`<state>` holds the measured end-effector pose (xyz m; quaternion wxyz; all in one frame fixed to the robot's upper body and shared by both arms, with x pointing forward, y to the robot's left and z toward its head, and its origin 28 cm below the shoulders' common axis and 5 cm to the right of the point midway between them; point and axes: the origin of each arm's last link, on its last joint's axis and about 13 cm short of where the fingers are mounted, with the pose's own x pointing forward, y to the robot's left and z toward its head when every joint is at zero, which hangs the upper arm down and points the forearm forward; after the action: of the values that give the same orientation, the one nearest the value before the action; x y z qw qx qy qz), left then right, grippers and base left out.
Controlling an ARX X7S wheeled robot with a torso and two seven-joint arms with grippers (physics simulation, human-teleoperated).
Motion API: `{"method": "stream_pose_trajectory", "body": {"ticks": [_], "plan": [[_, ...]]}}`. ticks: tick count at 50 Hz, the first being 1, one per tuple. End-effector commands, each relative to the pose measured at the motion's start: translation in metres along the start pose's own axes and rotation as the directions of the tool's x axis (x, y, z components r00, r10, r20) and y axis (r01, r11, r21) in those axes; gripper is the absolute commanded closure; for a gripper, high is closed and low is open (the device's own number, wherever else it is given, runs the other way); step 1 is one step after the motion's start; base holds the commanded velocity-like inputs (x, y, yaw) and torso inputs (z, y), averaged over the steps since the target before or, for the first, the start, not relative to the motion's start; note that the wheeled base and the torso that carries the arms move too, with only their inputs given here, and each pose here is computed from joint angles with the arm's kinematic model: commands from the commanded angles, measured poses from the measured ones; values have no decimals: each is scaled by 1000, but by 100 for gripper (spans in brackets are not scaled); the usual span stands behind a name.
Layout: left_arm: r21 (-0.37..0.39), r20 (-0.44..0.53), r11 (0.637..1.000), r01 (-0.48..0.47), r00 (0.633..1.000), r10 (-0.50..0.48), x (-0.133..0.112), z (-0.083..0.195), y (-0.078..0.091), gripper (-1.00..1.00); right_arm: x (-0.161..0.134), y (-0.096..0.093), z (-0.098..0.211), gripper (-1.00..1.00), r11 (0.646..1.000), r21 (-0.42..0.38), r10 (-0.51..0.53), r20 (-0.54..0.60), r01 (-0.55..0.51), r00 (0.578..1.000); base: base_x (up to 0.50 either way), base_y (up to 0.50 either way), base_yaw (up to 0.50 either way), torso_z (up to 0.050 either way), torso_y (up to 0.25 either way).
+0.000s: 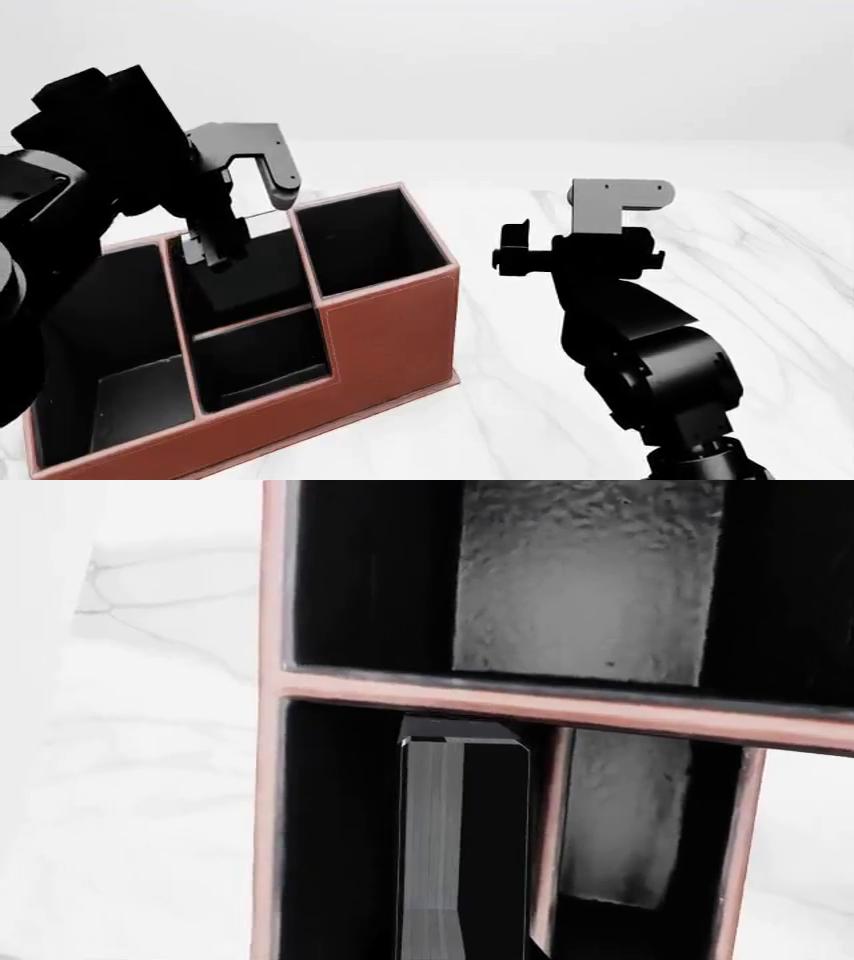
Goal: Pick up the book and place it in the front compartment of the caddy.
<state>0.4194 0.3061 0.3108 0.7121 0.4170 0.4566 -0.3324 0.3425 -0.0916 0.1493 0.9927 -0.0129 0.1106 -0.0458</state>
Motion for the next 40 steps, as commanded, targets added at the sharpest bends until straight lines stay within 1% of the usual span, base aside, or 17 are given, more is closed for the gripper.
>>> {"method": "stream_pose_trajectory", "body": {"ticks": [1,10,20,40], "plan": [[-12,-6,1000,-11,1000,11,5,-5,1,100,2,0,-1,-100,1000,-1,-3,-3,3,1000,0,0,0,0,0],[-31,-23,999,12,1000,-13,18,-11,-3,100,5,0,-4,-100,1000,-3,-9,-8,9,1000,0,0,0,1,1],[-37,-27,999,16,1000,-17,26,-13,-5,100,5,0,-6,-100,1000,-1,-13,-9,13,1000,0,0,0,0,1],[-49,-34,998,44,998,-46,50,-19,-13,100,6,-1,-6,-100,1000,3,-16,-11,16,1000,0,0,0,0,1]]}}
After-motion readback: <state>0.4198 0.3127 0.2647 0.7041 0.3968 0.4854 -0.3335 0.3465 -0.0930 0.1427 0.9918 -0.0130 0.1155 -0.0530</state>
